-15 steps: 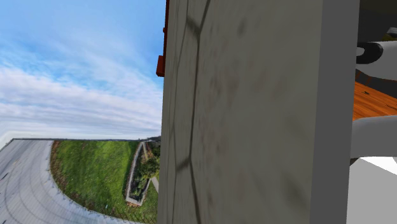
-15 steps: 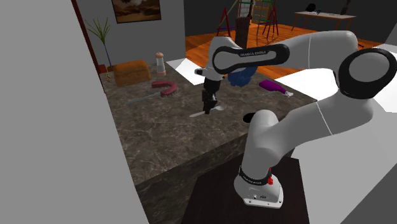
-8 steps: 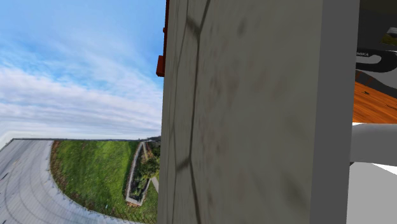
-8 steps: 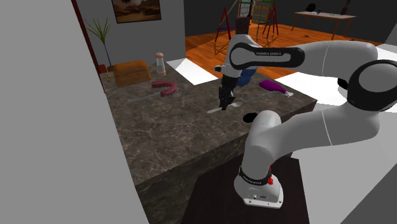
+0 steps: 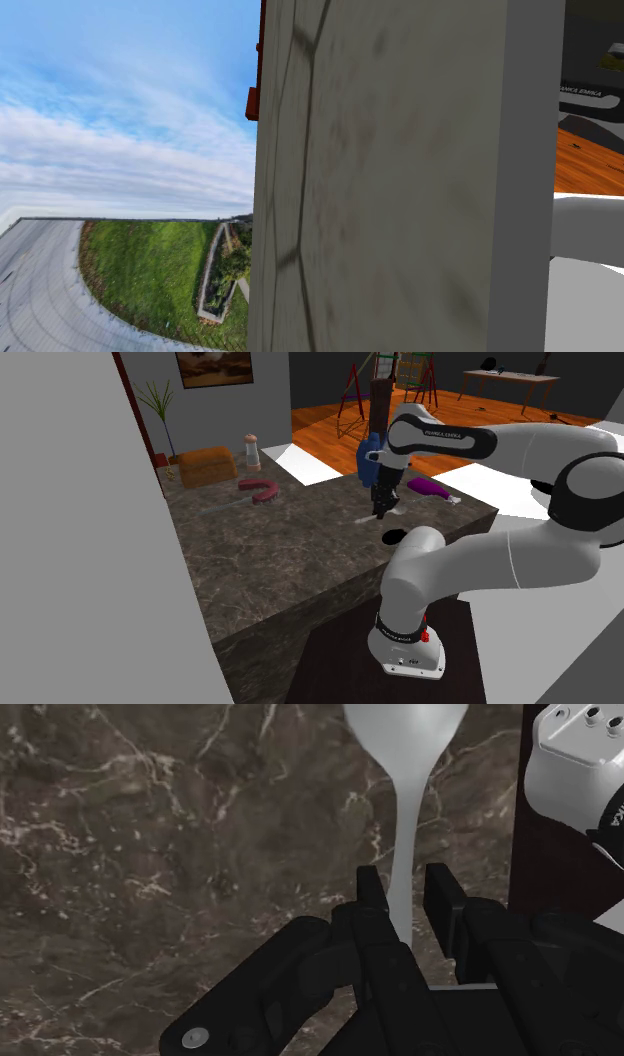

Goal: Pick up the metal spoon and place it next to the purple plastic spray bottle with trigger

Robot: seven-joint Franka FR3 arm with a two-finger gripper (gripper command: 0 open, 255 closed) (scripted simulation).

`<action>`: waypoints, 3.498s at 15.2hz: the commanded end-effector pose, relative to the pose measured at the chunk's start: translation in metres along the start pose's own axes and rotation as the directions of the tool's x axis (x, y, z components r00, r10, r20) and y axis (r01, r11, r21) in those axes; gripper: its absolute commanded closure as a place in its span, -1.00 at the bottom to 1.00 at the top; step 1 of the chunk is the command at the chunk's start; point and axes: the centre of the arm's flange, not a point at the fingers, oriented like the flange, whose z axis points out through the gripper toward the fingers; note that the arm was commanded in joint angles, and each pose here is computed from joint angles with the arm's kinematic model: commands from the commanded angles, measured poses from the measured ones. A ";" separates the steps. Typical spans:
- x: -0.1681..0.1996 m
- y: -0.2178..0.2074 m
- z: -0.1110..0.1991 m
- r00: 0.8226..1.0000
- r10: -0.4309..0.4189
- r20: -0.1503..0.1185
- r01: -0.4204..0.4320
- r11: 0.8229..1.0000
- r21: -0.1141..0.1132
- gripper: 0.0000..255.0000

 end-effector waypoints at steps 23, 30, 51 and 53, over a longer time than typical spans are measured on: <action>-0.308 0.014 -0.075 1.000 -0.001 0.001 0.001 1.000 0.001 1.00; -0.398 0.018 -0.096 1.000 -0.001 0.001 0.001 1.000 0.001 1.00; -0.530 0.031 -0.063 1.000 -0.001 0.001 0.001 1.000 0.001 1.00; -0.532 0.032 -0.052 1.000 -0.001 0.001 0.001 1.000 0.001 1.00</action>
